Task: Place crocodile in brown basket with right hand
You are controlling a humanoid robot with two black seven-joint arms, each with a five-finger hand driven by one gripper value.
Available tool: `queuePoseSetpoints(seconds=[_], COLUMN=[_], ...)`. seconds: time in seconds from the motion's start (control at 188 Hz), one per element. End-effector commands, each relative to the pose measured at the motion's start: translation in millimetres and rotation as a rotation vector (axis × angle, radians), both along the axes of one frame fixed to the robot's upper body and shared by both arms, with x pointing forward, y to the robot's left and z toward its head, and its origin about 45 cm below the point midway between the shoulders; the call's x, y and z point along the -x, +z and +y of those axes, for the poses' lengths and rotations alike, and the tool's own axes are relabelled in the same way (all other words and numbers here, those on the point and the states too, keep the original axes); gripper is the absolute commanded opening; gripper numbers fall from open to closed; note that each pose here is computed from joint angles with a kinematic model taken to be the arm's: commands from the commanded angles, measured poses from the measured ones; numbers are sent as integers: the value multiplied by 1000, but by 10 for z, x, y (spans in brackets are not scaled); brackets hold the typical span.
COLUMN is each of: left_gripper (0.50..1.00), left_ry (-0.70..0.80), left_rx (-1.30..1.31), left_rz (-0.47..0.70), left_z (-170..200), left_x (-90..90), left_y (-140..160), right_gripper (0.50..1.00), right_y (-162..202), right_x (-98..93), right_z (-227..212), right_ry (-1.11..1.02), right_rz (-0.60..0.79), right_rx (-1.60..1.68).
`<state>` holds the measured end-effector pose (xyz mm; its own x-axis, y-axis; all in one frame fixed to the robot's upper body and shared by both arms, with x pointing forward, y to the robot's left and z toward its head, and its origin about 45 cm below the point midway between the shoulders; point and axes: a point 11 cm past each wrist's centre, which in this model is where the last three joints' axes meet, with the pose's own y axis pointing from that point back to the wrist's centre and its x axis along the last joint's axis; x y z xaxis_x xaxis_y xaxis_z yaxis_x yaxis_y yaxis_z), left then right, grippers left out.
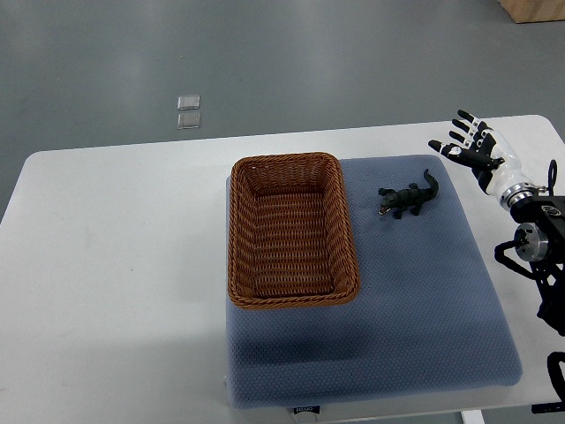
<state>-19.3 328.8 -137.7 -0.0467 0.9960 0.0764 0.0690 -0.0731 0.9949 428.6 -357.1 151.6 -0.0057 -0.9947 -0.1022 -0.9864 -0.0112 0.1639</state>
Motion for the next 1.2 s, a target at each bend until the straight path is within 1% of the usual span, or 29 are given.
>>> queuePoseSetpoints(seconds=[0.0,1.196], left_gripper=[1000,1000], left_ry=[0,3], left_rx=[1,-5], left_rz=[0,1], left_z=[-1,16], left_x=[0,9], left_y=[0,1], right_gripper=[928,930], right_y=[1,50], right_x=[0,-22], right_z=[-1,-41], right_ry=[-1,-2], right_rz=[0,-8], right_rx=[-1,9])
